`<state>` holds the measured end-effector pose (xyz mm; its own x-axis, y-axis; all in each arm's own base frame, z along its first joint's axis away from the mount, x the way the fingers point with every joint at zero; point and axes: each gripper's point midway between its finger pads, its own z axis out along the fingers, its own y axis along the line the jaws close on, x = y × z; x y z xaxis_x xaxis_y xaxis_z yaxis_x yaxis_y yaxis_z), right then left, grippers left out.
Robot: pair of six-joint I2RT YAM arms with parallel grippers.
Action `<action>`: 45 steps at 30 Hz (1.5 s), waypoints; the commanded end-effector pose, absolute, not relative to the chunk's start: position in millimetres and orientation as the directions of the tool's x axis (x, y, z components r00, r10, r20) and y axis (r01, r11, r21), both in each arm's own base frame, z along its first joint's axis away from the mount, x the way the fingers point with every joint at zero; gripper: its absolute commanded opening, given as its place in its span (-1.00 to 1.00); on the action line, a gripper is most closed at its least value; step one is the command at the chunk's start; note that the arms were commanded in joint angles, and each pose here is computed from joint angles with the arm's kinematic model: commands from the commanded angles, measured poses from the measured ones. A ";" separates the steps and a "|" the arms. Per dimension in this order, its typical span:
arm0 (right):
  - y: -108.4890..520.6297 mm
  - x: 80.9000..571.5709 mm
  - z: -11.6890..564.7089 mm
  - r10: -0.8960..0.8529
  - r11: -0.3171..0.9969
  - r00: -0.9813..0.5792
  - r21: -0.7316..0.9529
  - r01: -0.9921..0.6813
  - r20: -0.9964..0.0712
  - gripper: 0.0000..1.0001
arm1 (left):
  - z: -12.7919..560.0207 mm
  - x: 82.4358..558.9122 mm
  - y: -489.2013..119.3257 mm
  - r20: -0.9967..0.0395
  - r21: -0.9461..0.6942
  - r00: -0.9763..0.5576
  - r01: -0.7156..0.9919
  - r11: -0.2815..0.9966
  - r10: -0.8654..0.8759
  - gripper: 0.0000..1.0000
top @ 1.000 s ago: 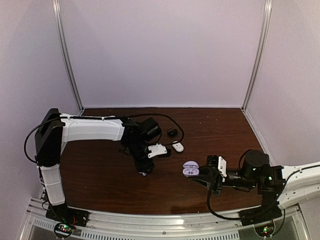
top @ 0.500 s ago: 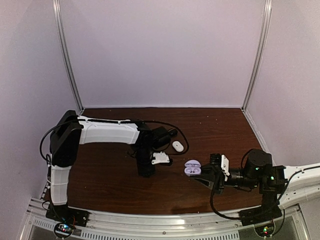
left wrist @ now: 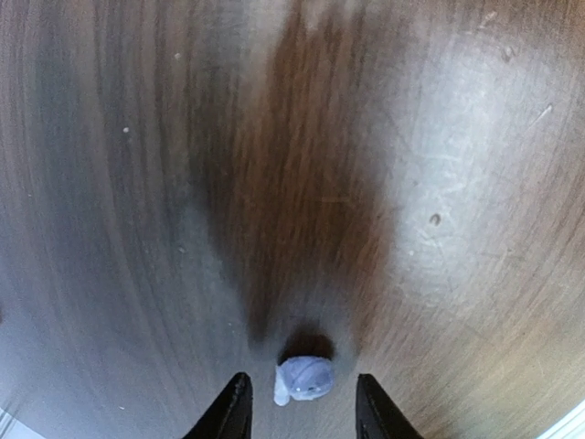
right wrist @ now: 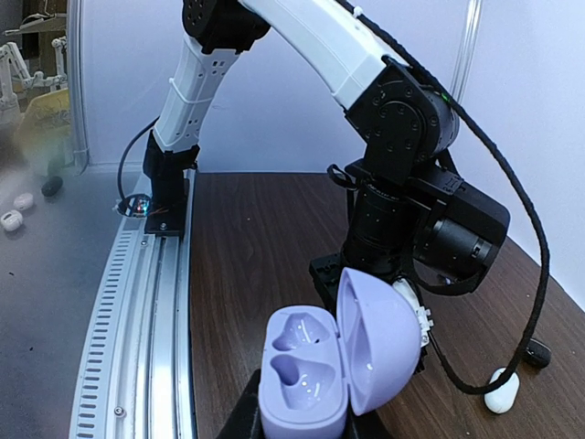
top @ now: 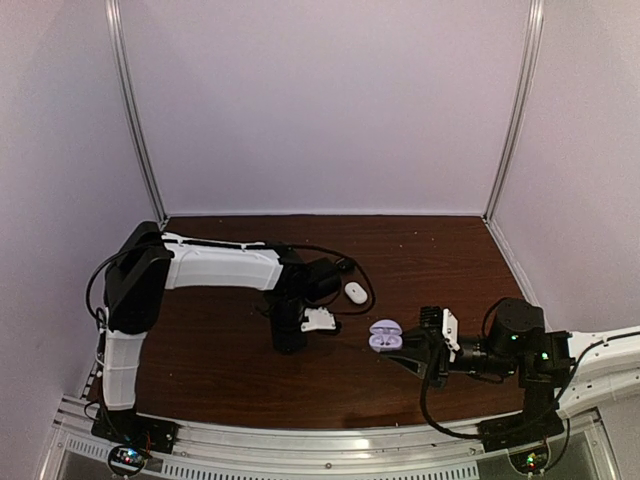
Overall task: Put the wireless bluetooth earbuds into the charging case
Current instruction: Pick up the left earbud from the center of the board.
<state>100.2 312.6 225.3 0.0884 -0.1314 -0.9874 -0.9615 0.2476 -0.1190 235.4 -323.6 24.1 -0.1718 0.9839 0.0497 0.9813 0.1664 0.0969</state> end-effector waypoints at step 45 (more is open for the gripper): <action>308.1 119.1 247.9 0.026 0.368 0.110 -0.092 -0.925 -0.994 -1.00 | 191.9 248.9 -382.7 -0.640 0.119 -0.126 0.958 0.260 0.758 -0.70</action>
<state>111.1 310.3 232.7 0.0870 -0.0548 -0.9947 -0.9423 0.3195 -0.1000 243.5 -364.0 142.1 -0.1540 0.8886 -0.4321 0.9649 0.2295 0.1281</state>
